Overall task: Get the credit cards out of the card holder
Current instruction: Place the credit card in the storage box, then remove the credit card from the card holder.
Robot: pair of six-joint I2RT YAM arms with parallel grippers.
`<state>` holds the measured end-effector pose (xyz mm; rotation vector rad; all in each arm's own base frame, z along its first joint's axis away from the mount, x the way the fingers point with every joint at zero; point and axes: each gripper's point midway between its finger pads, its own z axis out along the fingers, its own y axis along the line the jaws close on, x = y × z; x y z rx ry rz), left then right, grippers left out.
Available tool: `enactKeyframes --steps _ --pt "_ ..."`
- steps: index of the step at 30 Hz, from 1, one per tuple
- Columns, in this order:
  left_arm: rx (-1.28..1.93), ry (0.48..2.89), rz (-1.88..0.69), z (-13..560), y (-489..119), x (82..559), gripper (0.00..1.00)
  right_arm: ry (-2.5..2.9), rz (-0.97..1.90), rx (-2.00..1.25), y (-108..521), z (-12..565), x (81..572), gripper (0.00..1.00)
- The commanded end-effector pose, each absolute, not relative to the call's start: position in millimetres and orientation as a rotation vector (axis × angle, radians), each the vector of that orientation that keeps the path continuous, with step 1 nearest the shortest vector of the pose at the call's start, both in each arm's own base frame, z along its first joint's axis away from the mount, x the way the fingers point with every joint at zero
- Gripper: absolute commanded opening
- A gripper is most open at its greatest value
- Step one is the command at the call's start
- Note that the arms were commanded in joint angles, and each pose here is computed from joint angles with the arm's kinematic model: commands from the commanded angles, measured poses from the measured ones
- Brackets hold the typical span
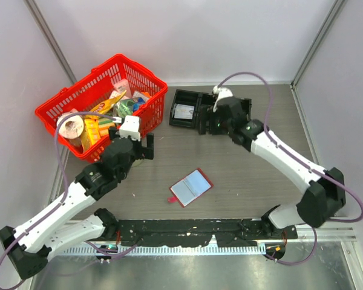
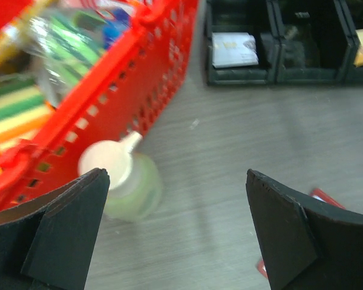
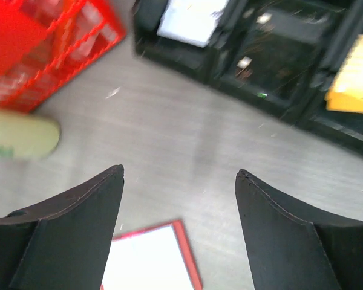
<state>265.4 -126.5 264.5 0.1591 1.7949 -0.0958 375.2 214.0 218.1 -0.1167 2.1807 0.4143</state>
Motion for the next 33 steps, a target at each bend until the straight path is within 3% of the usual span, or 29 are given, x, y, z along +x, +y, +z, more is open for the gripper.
enactKeyframes --steps 1,11,18,33 --pt "0.152 1.979 -0.269 246.7 -152.1 249.1 1.0 2.167 0.398 -0.298 235.2 204.2 321.9 0.79" --pt "-0.081 2.327 -0.727 153.4 -194.0 180.5 1.0 2.121 0.557 -0.528 264.3 155.9 220.3 0.79" --pt "-0.072 2.412 -0.782 109.2 -217.5 151.2 0.93 2.138 0.545 -0.672 280.3 115.8 183.1 0.78" --pt "-0.023 2.525 -0.719 52.0 -246.3 131.0 0.52 2.19 0.493 -0.898 311.4 67.8 148.2 0.72"
